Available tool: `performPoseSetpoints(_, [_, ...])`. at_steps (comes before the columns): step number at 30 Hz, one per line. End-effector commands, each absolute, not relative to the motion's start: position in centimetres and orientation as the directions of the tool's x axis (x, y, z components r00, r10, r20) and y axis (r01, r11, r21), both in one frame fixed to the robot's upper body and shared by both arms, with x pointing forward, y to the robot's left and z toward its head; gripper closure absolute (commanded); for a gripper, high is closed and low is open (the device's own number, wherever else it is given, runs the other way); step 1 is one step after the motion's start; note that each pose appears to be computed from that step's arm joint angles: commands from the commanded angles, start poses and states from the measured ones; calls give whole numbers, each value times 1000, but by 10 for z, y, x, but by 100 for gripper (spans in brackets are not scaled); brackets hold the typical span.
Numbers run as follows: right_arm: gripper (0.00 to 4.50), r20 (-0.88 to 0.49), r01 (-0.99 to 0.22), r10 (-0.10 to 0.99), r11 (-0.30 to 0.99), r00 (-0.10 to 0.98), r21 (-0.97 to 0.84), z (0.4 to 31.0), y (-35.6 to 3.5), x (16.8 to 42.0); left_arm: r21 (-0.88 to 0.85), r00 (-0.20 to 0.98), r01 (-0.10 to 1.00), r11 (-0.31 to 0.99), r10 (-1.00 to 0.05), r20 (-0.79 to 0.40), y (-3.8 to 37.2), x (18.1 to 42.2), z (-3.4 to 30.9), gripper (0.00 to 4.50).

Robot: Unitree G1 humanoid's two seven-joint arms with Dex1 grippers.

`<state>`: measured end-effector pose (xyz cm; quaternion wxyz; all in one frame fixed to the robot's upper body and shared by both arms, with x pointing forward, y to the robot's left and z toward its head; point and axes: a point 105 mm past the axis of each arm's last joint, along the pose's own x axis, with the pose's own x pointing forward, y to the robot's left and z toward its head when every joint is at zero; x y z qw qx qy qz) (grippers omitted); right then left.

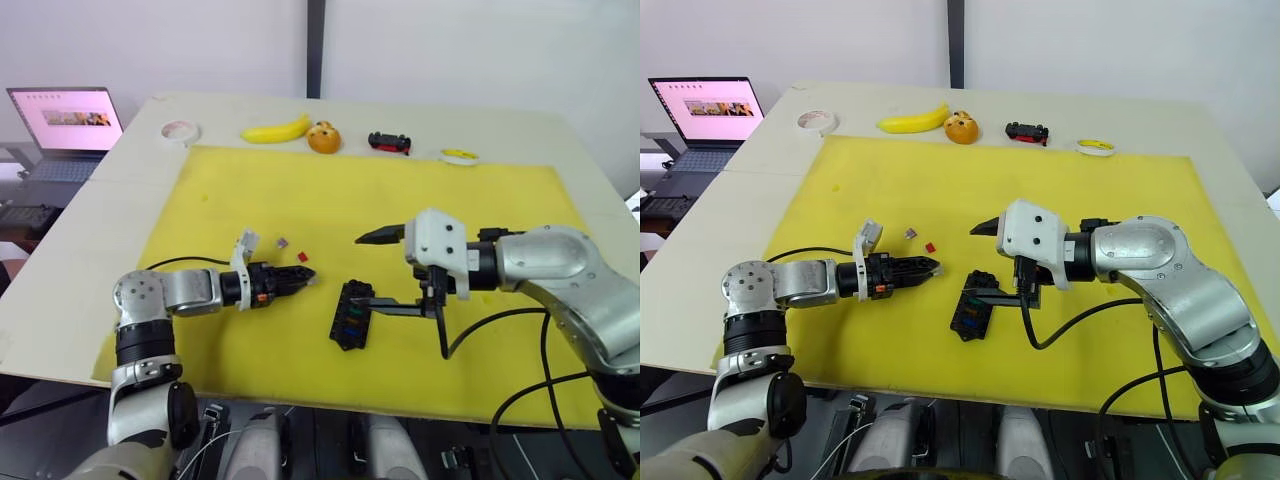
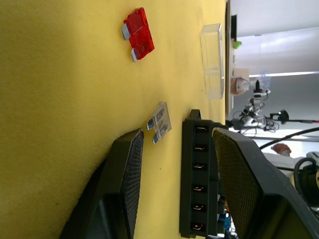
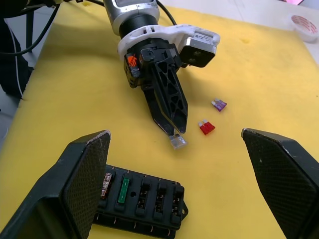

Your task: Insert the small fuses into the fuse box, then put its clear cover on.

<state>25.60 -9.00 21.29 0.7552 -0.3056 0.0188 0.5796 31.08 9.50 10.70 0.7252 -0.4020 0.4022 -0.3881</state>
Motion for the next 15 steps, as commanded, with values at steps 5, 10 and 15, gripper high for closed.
performPoseSetpoints(5, [0,-362,-864,876,110,318,-491,223,-85,252,-891,411,204,406,-861,-299,101,314,99,218])
performPoseSetpoints(10, [0,-358,-862,878,111,318,-495,224,-84,252,-892,405,213,399,-867,-291,88,317,98,218])
performPoseSetpoints(15, [0,-355,-861,878,114,321,-495,224,-84,252,-889,406,219,401,-866,-291,82,321,98,218])
